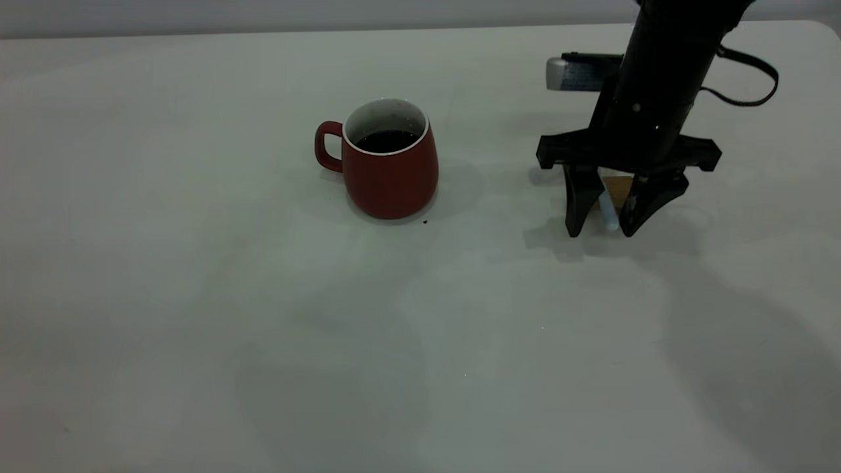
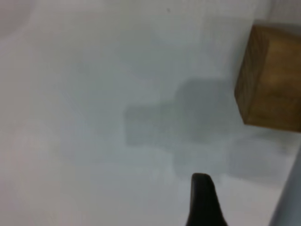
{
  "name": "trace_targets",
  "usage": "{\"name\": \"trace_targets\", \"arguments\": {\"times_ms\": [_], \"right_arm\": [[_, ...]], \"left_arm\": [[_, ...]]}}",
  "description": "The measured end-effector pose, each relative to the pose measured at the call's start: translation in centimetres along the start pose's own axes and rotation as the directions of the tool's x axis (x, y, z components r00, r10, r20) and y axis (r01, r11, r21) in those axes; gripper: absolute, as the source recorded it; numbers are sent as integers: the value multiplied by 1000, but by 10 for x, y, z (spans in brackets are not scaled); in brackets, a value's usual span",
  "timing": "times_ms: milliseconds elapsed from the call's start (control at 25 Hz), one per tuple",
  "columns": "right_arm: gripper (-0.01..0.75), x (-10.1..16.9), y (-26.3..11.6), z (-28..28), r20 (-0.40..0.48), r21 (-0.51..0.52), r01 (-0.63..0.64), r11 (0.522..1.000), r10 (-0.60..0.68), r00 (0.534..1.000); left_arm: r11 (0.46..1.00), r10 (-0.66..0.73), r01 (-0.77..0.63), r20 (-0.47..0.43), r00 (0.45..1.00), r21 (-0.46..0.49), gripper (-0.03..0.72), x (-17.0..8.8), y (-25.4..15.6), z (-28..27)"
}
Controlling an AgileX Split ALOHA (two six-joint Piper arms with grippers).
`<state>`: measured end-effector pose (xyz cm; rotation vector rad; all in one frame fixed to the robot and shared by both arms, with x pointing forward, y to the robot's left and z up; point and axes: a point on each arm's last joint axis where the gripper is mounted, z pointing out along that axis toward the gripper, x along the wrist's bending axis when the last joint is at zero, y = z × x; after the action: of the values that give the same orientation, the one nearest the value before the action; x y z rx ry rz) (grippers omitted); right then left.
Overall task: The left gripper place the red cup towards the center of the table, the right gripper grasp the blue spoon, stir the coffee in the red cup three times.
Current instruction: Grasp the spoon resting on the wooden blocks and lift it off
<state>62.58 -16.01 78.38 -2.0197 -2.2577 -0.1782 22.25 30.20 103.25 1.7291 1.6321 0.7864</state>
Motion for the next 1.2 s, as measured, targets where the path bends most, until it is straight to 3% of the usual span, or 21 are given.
{"name": "trace_targets", "arguments": {"times_ms": [280,360,600,640,1000,1200], "right_arm": [[502,-1,2,6,3,-22,-2,1000,2,1000],[444,-1,2,5,4,-25,-1,1000,1,1000],[150,-3,0,5,19,0,22,1000,-22,1000],[131,-3,-1,5,23,5,27,1000,-27,999],[133,3,2,-33,28,-5,67,998,-66,997],[133,30,-1,-80,-121,-16,19,1000,-21,992]], "left_arm": [[1000,0,0,0,1000,0,446,0,0,0],[1000,0,0,0,1000,0,446,0,0,0],[1000,0,0,0,1000,0,446,0,0,0],[1000,0,0,0,1000,0,446,0,0,0],[1000,0,0,0,1000,0,446,0,0,0],[1000,0,0,0,1000,0,446,0,0,0]]}}
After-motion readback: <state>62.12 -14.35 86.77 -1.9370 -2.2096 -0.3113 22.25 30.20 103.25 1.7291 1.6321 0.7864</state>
